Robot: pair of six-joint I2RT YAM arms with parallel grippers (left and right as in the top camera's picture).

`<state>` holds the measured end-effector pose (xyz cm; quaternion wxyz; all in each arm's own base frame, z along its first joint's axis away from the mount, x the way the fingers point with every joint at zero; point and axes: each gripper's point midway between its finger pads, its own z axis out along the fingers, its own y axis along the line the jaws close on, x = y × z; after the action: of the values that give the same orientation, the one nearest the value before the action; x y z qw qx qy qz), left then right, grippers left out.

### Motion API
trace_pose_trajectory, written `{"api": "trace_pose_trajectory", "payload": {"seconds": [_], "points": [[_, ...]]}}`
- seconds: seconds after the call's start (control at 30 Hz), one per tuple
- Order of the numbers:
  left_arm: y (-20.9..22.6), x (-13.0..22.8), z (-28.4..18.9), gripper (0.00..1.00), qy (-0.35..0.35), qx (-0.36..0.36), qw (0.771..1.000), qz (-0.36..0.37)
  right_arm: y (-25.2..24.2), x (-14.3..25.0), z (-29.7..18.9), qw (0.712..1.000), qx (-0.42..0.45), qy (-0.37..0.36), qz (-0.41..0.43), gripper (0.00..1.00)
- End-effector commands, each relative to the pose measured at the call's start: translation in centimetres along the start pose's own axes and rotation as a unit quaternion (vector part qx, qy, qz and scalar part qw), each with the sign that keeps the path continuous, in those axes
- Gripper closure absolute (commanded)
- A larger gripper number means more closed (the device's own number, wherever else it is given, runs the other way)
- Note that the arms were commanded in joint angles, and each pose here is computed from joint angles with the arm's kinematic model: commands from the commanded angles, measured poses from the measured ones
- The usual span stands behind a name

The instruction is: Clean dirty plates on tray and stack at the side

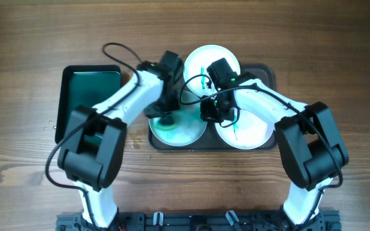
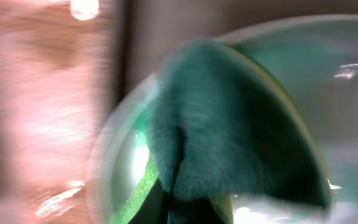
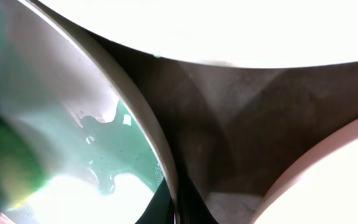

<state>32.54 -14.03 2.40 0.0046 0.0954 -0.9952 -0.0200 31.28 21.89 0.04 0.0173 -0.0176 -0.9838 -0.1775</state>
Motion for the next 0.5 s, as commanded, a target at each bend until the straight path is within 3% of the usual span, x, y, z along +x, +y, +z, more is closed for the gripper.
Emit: {"api": "trace_pose_trajectory", "payload": {"seconds": [0.0, 0.13, 0.27, 0.47], "points": [[3.5, -3.6, -6.4, 0.96, -0.080, -0.019, 0.995, -0.060, -2.3, 1.0, 1.4, 0.999, 0.045, 0.013, 0.009, 0.96], [6.5, -4.1, -13.2, 0.96, -0.129, 0.010, 0.987, -0.098, -2.0, 1.1, 1.3, 0.999, 0.041, 0.016, -0.006, 0.96], [10.1, -3.8, -17.1, 0.96, -0.168, 0.027, 0.975, -0.142, -0.7, 1.4, -0.2, 0.998, 0.044, 0.001, -0.038, 0.96], [12.8, -3.5, -18.4, 0.96, -0.180, 0.028, 0.967, -0.177, 1.1, 0.9, -6.3, 0.985, 0.112, -0.102, -0.080, 0.96]]}}
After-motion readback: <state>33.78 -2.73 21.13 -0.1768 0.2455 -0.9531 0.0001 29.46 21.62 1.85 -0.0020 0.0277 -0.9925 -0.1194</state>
